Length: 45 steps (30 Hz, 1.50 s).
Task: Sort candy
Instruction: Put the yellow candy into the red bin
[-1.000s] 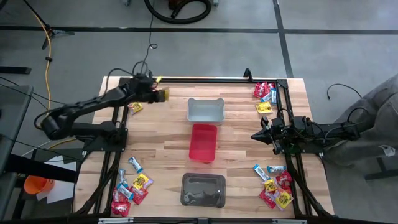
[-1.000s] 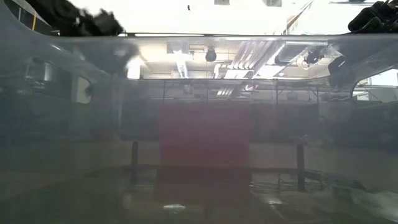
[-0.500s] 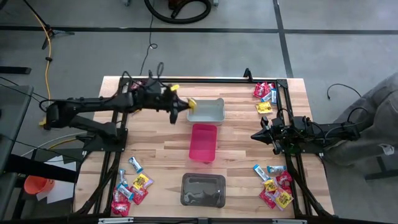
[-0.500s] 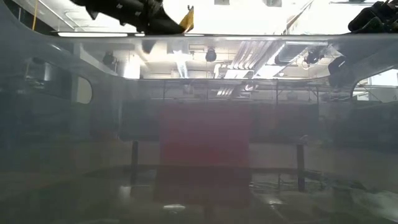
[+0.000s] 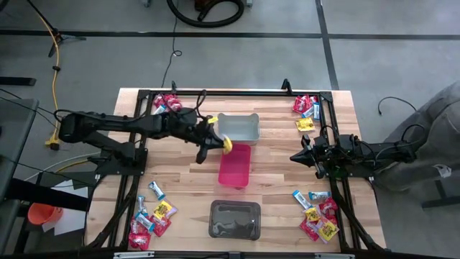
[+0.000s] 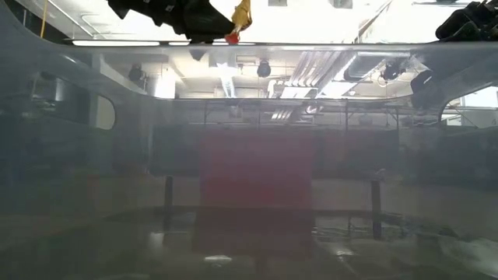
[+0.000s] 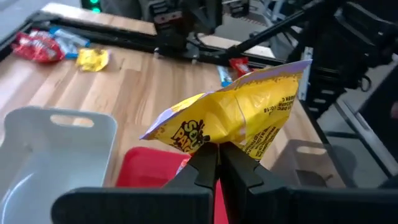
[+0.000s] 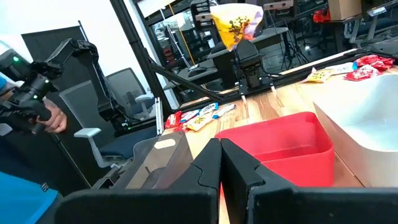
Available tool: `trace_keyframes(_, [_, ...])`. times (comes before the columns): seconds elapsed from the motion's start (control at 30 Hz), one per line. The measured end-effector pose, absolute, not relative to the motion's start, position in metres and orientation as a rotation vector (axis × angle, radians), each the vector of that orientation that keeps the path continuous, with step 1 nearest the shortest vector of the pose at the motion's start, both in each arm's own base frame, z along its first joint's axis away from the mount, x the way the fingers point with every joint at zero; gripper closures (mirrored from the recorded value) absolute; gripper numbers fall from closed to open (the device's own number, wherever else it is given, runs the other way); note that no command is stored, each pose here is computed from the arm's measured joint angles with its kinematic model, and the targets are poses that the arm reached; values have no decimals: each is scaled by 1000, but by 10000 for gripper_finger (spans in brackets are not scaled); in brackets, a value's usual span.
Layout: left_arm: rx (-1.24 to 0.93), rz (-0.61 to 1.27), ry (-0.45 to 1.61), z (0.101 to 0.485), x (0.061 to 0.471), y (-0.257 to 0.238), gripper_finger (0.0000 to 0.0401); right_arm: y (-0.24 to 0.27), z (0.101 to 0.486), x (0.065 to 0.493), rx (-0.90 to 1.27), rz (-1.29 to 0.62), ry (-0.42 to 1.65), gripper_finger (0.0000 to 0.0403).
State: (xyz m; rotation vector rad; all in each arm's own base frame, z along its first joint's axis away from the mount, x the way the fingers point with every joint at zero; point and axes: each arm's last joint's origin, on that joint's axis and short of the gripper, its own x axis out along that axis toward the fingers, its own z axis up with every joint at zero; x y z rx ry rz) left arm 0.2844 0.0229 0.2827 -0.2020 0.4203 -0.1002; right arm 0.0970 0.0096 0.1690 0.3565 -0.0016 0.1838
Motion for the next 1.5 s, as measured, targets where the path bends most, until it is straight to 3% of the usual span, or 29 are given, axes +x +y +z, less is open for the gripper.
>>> trace_keyframes(0.37, [-240, -56, 411, 284, 285, 24, 401, 9, 174, 97, 399, 162, -51, 402])
trace_keyframes(0.57, [-211, -70, 411, 284, 285, 24, 401, 1, 206, 88, 829, 75, -452, 402])
trace_keyframes(0.73, [-216, -148, 418, 283, 284, 21, 401, -5, 222, 79, 826, -60, -704, 402])
trace_keyframes(0.93, [-178, -257, 415, 284, 284, 18, 401, -6, 233, 95, 852, -140, -630, 402])
trace_keyframes(1.1, [-167, -273, 413, 284, 284, 18, 401, -5, 253, 132, 872, -244, -496, 402])
trace_keyframes(1.4, [-196, -272, 416, 284, 284, 14, 401, -1, 291, 207, 693, -308, -303, 402])
trace_keyframes(1.5, [-187, -279, 415, 284, 285, 7, 401, -2, 303, 222, 596, -246, -194, 402])
